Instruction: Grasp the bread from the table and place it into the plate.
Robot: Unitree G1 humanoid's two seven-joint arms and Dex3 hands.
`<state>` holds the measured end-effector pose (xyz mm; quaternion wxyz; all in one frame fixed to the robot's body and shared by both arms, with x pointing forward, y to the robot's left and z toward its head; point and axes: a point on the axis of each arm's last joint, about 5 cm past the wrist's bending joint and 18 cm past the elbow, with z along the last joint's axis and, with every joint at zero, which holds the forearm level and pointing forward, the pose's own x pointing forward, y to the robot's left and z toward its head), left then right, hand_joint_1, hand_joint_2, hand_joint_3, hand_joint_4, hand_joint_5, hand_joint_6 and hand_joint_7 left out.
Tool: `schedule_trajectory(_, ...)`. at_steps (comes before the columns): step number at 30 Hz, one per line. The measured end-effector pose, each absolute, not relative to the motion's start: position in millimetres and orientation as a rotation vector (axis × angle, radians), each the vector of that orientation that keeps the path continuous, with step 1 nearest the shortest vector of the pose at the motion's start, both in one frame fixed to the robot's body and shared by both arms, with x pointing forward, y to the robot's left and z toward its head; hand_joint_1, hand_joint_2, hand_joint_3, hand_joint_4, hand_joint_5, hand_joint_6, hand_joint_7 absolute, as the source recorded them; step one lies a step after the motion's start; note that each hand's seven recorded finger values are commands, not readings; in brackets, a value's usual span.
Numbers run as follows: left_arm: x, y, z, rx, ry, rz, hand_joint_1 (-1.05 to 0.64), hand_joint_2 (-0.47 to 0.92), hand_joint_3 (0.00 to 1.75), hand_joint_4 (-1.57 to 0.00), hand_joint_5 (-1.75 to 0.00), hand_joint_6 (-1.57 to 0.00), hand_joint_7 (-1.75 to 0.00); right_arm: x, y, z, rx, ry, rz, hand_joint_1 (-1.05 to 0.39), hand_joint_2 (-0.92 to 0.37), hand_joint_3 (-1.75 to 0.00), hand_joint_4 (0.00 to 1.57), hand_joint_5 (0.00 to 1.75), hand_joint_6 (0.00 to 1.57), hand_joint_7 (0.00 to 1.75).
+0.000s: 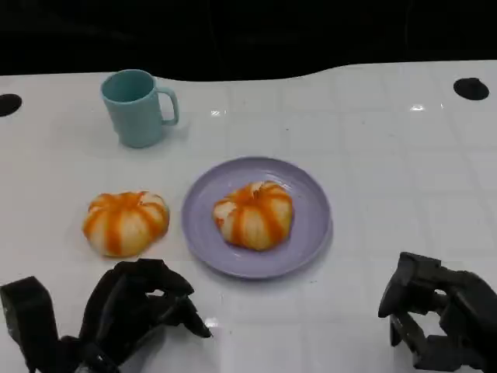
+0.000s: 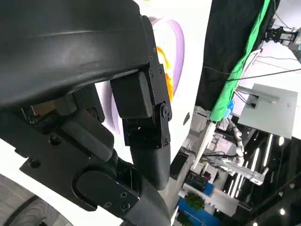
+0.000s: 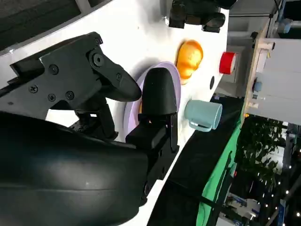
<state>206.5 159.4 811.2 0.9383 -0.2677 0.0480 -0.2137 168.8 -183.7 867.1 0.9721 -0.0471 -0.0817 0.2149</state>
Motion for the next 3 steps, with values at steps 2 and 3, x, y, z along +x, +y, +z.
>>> schedule_trajectory(2,206.4,159.5,811.1,-0.547,0.099,-0.436,-1.05,0.70,0.00,-1.57,-0.59,-1.57,-0.24,168.8,-183.7,867.1,-0.095,-0.165,0.433,-0.11,-0.62,-1.11,0.68,1.75,0.61,1.48)
schedule_trajectory(3,206.4,159.6,811.1,-0.546,0.099,-0.436,-1.05,0.70,0.00,-1.57,-0.59,-1.57,-0.24,168.8,-183.7,867.1,-0.095,-0.165,0.433,-0.12,-0.62,-1.11,0.68,1.75,0.61,1.48)
